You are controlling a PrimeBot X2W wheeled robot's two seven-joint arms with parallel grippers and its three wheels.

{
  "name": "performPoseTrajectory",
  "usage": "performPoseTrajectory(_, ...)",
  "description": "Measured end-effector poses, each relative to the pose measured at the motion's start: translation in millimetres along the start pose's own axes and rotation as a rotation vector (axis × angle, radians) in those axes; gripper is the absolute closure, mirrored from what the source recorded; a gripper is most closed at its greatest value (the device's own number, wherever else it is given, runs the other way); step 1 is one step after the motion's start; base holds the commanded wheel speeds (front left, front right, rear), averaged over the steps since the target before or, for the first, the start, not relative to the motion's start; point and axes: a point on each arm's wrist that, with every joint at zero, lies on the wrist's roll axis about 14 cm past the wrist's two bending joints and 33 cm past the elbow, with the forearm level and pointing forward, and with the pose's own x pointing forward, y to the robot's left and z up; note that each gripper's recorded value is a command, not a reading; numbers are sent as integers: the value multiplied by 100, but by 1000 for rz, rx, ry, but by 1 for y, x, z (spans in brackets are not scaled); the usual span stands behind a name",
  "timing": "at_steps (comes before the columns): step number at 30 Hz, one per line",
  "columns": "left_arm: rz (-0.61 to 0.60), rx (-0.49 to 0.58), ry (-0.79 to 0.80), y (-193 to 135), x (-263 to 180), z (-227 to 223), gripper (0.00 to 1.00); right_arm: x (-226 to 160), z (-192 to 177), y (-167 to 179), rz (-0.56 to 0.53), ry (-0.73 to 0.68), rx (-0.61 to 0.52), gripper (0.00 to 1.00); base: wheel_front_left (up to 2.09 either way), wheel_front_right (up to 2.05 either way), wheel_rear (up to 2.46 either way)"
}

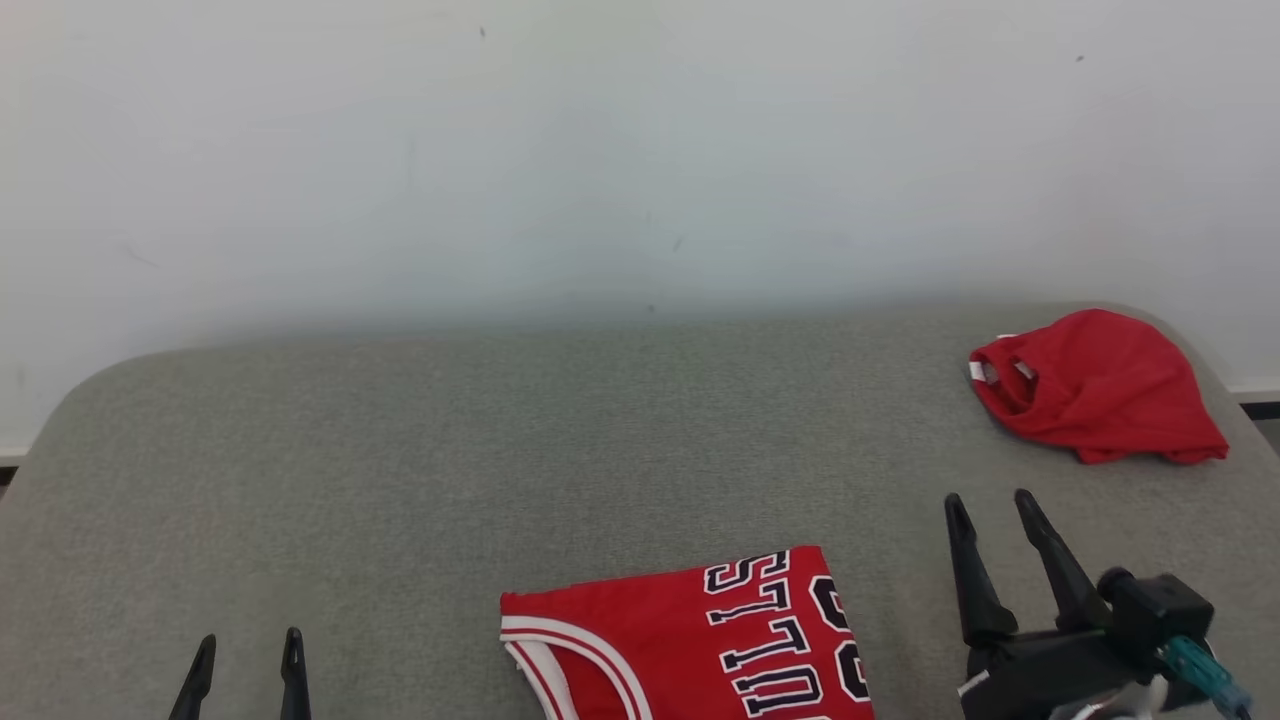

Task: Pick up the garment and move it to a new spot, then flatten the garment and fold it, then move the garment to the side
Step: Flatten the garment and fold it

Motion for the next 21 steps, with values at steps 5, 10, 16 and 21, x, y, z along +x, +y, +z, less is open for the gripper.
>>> performPoseTrajectory(5, -37, 0, -8, -12, 8, 2, 0, -25, -3, -24, -94, 4, -17, 0, 0, 0, 0)
performPoseTrajectory(10, -55, 0, -14, -18, 13, 4, 0, -42, -4, -34, -154, -1, -4, 0, 0, 0, 0)
performPoseTrajectory(16, -77, 12, -8, -24, 12, 3, 0, -44, -4, -21, -123, -6, -7, 0, 0, 0, 0)
performPoseTrajectory(21, -77, 22, -2, -23, 9, 1, 0, -41, -12, -7, -86, 16, -7, 0, 0, 0, 0)
